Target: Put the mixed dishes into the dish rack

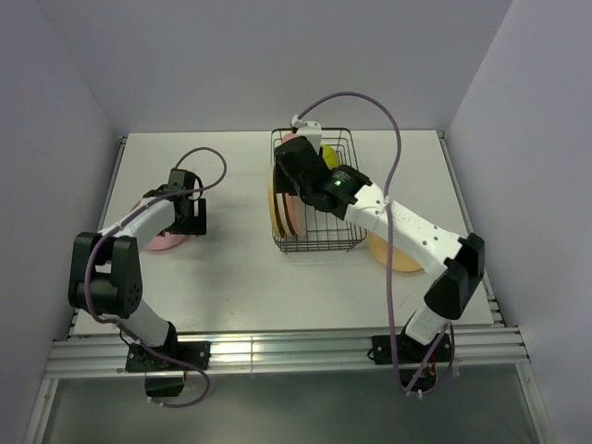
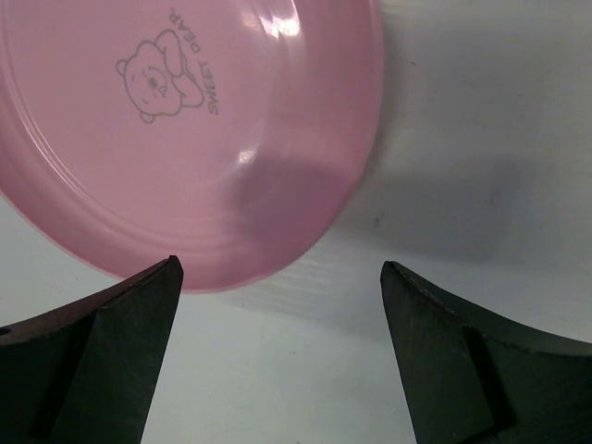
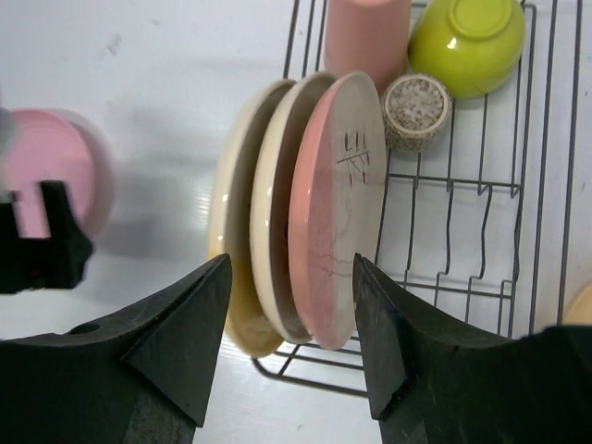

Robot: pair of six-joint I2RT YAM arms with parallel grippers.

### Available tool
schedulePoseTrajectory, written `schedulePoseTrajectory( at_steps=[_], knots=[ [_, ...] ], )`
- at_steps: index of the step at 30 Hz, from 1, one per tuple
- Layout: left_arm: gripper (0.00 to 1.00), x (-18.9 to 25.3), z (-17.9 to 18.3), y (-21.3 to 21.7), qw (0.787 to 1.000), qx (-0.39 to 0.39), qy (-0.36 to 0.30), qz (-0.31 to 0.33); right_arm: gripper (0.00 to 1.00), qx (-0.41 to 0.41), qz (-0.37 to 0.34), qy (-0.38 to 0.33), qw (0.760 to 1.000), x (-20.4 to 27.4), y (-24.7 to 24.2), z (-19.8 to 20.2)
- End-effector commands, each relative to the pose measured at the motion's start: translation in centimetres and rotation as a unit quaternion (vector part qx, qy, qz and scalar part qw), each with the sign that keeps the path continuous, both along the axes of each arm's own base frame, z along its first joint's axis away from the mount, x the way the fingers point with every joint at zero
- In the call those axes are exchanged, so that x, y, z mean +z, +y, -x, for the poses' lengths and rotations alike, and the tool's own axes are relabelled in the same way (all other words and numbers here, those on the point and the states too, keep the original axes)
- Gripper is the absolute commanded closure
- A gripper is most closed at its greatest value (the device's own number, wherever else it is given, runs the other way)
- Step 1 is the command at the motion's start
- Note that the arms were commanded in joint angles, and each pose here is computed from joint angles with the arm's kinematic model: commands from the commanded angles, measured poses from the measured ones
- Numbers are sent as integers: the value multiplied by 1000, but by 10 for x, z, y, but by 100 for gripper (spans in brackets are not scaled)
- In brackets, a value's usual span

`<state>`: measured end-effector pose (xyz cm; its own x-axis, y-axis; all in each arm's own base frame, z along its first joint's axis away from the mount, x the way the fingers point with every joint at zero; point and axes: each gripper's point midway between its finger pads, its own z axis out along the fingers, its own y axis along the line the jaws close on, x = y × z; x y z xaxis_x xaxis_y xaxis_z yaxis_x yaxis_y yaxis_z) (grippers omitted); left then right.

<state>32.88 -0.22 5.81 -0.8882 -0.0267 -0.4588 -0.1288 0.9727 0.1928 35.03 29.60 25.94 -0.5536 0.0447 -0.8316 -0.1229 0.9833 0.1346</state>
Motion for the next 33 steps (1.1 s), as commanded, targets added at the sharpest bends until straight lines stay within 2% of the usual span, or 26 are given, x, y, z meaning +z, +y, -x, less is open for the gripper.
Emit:
schedulePoseTrajectory(
  at_steps=[1, 5, 7, 9, 10, 11, 14, 16, 19, 20, 22, 23, 27, 30, 33],
  knots=[
    [5, 3, -17, 9, 999, 4, -6, -44, 37, -9, -72, -63, 995, 76, -17, 16],
    [6, -7, -24, 14, 998, 11, 2, -62, 38, -17, -103, -93, 990, 105, -48, 38],
    [9, -13, -27, 13, 998, 11, 9, -63, 39, -24, -107, -101, 989, 110, -61, 45],
    [17, -14, -29, 12, 998, 12, 7, -62, 39, -28, -120, -118, 985, 126, -77, 56],
    [21, -15, -31, 11, 998, 11, 5, -58, 39, -32, -123, -125, 984, 131, -84, 60],
    [31, -15, -31, 10, 998, 9, 5, -54, 39, -39, -127, -132, 982, 136, -95, 67],
    [47, -17, -33, 8, 999, 13, 3, -50, 39, -50, -135, -145, 979, 145, -115, 79],
    [52, -18, -32, 8, 999, 18, 5, -49, 40, -53, -140, -149, 977, 148, -122, 84],
    [67, -26, -28, 6, 999, 23, 16, -42, 40, -56, -147, -157, 975, 153, -133, 91],
    [78, -27, -26, 6, 999, 23, 20, -41, 40, -53, -144, -160, 975, 154, -135, 94],
    [89, -26, -23, 3, 999, 23, 24, -32, 41, -37, -141, -159, 976, 155, -133, 97],
    [100, -25, -19, 3, 999, 22, 32, -29, 41, -26, -133, -159, 978, 154, -132, 98],
    [100, -2, -10, 2, 999, 32, 28, -22, 41, 14, -120, -152, 981, 150, -124, 103],
    [100, 36, -6, -3, 999, 43, -10, 3, 41, 37, -117, -153, 981, 149, -120, 107],
    [100, 92, -8, -18, 994, 41, -83, 62, 41, 48, -111, -156, 980, 147, -121, 110]
  ],
)
